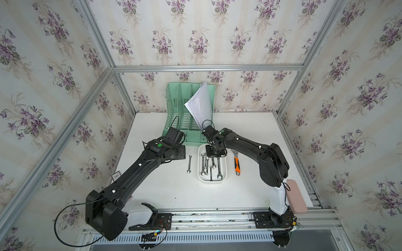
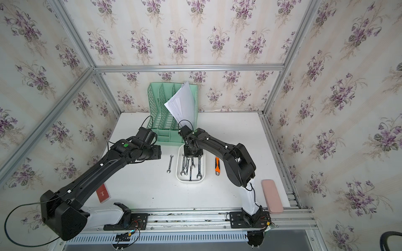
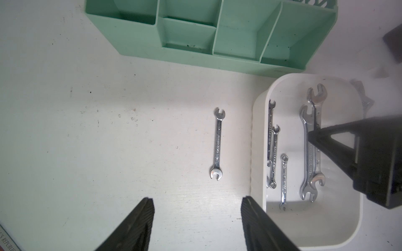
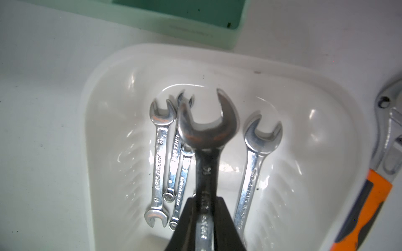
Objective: Take out the wrench from the storage box
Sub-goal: Pick up the wrench from the storage box, then place the wrench at the center of the board.
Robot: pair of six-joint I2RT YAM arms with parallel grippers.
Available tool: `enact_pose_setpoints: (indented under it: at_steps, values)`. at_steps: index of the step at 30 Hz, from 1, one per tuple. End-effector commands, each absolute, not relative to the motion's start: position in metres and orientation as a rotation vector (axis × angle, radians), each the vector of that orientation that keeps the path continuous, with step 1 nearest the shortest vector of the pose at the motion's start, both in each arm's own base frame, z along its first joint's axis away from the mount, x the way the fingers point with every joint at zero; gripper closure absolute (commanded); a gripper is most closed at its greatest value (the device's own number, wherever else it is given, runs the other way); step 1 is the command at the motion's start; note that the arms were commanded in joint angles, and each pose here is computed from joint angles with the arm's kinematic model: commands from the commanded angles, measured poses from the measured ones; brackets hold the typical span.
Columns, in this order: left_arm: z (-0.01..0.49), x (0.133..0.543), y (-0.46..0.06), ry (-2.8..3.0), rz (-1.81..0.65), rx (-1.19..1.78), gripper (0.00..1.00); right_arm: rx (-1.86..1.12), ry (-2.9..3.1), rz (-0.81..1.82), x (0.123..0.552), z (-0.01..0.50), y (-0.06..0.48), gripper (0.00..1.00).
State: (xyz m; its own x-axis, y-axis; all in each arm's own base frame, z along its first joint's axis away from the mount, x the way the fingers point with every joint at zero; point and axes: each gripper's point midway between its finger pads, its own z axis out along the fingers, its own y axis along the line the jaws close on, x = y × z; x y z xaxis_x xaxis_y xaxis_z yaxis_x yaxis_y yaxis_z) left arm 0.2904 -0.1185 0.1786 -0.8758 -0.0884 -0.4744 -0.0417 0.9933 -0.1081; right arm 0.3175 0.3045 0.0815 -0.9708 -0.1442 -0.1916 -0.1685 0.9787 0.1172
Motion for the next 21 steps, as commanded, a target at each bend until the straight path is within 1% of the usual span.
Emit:
enact_pose_setpoints:
  at_steps: [1, 7, 11, 15, 19, 21]
  values:
    - [0.179, 0.290, -0.116, 2.633, -0.116, -0.093, 0.32, -0.243, 2.911, 0.168, 0.321, 0.100, 0.294, 0.88]
    - [0.179, 0.291, -0.116, 2.631, -0.118, -0.093, 0.31, -0.234, 2.850, 0.153, 0.326, 0.135, 0.269, 0.89]
    - [0.180, 0.291, -0.116, 2.631, -0.118, -0.093, 0.31, -0.207, 2.831, 0.115, 0.325, 0.148, 0.241, 0.89]
    - [0.181, 0.291, -0.116, 2.629, -0.119, -0.093, 0.31, -0.142, 2.830, 0.095, 0.321, 0.147, 0.205, 0.89]
    - [0.180, 0.291, -0.117, 2.633, -0.118, -0.092, 0.32, -0.102, 2.842, 0.066, 0.312, 0.135, 0.171, 0.89]
    - [0.180, 0.291, -0.118, 2.634, -0.121, -0.093, 0.31, -0.033, 2.856, 0.046, 0.313, 0.125, 0.146, 0.89]
